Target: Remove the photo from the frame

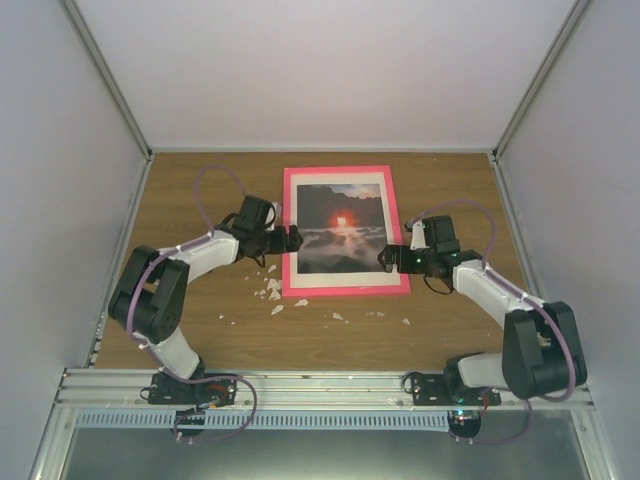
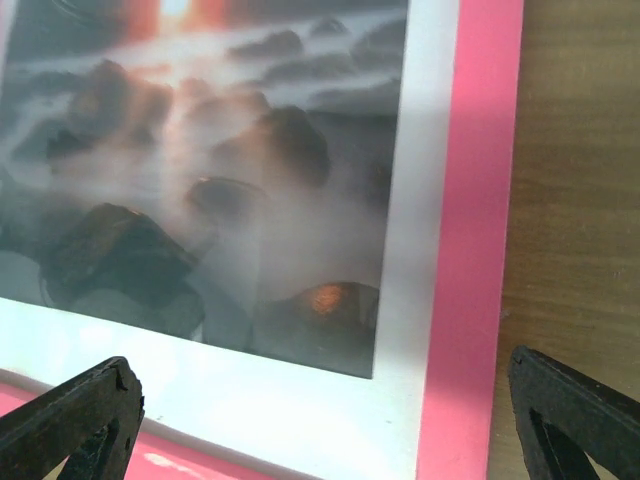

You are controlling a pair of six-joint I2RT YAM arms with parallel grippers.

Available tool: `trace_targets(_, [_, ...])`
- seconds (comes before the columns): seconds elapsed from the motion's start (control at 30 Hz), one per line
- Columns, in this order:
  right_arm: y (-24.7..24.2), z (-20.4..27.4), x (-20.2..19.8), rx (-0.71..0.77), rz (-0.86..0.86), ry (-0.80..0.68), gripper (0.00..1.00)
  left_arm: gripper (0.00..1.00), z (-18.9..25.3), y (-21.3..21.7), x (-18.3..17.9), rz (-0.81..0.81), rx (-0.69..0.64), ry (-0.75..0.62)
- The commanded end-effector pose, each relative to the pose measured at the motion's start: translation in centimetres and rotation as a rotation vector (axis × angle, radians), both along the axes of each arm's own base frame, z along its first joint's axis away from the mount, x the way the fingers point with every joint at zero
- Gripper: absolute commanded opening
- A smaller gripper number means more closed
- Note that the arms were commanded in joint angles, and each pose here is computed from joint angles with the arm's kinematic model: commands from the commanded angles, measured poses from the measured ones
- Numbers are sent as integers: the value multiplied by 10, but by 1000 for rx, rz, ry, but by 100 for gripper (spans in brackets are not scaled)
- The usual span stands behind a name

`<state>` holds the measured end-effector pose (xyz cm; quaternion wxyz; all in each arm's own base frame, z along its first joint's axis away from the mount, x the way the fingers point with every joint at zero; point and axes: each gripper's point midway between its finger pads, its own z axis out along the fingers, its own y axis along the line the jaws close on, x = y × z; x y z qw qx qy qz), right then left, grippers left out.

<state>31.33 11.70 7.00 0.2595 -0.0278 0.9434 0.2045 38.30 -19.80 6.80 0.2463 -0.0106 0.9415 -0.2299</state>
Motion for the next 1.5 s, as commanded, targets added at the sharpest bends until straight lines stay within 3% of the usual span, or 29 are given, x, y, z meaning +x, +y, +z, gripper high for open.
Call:
trace_targets(0.0, [1,15,-3,-71,-15,-63,100,99,-6,9,-34,-43,37,4])
trace_targets(0.27, [35,10,-16,-148,108,-114,100,86,-18,24,-69,-50,84,35])
trace_targets(0.83, [96,34,-37,-294,329,-365,98,45,-38,10,-74,-96,164,60])
trace_targets(1.23, [161,36,-82,-413,643,-564,95,14,-25,3,-70,-103,172,29])
trace_targets(1.4, [175,32,-95,-477,717,-624,95,10,-18,5,-66,-93,184,12])
trace_targets(1.43, [176,30,-96,-485,722,-625,95,11,-19,5,-66,-89,190,12])
trace_targets(1.47, [176,29,-95,-494,719,-625,94,18,-20,6,-66,-88,196,18])
